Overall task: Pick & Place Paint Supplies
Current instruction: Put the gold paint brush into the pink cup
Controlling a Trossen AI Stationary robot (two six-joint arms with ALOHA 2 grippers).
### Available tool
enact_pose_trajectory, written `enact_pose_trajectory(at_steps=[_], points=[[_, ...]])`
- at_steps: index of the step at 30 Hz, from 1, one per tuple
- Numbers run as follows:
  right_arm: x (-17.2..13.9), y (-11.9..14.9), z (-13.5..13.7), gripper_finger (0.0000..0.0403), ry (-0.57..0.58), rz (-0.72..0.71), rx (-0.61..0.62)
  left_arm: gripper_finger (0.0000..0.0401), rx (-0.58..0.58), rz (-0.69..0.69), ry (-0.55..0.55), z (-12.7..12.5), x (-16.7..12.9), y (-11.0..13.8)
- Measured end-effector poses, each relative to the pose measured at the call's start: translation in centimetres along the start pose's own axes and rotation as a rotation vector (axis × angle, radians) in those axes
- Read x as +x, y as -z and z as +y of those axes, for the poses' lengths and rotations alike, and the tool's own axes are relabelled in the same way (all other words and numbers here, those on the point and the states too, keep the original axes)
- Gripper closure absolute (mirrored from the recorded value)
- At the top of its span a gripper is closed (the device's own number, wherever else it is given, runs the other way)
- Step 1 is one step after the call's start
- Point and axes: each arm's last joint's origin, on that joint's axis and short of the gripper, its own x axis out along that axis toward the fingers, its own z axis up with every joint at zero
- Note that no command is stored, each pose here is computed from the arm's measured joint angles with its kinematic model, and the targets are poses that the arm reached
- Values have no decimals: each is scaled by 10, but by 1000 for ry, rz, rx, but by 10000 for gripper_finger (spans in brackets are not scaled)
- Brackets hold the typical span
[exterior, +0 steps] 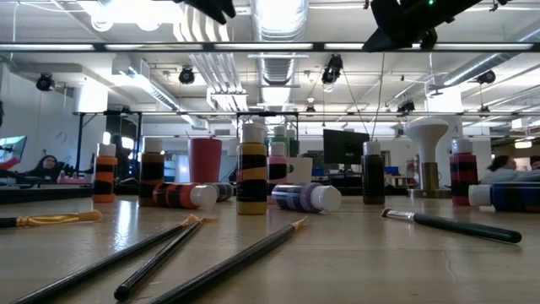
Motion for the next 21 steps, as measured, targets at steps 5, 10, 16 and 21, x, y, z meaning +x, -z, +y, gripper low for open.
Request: enact_pose_trajectory(at_steps=[5, 10, 16, 21], points=[[0, 0, 0, 345, 0, -1, -11, 175, -30, -72, 88, -22, -5, 52], [0, -1, 0, 354, -1, -6, -30, 175, -84, -192, 184, -31, -6, 95], [0, 0, 0, 359, -1, -4, 3, 174, -147, -289, 238, -24, -4, 125], [0, 8, 1, 348, -37, 58, -6, 174, -126, -354, 256, -17, -7, 136]])
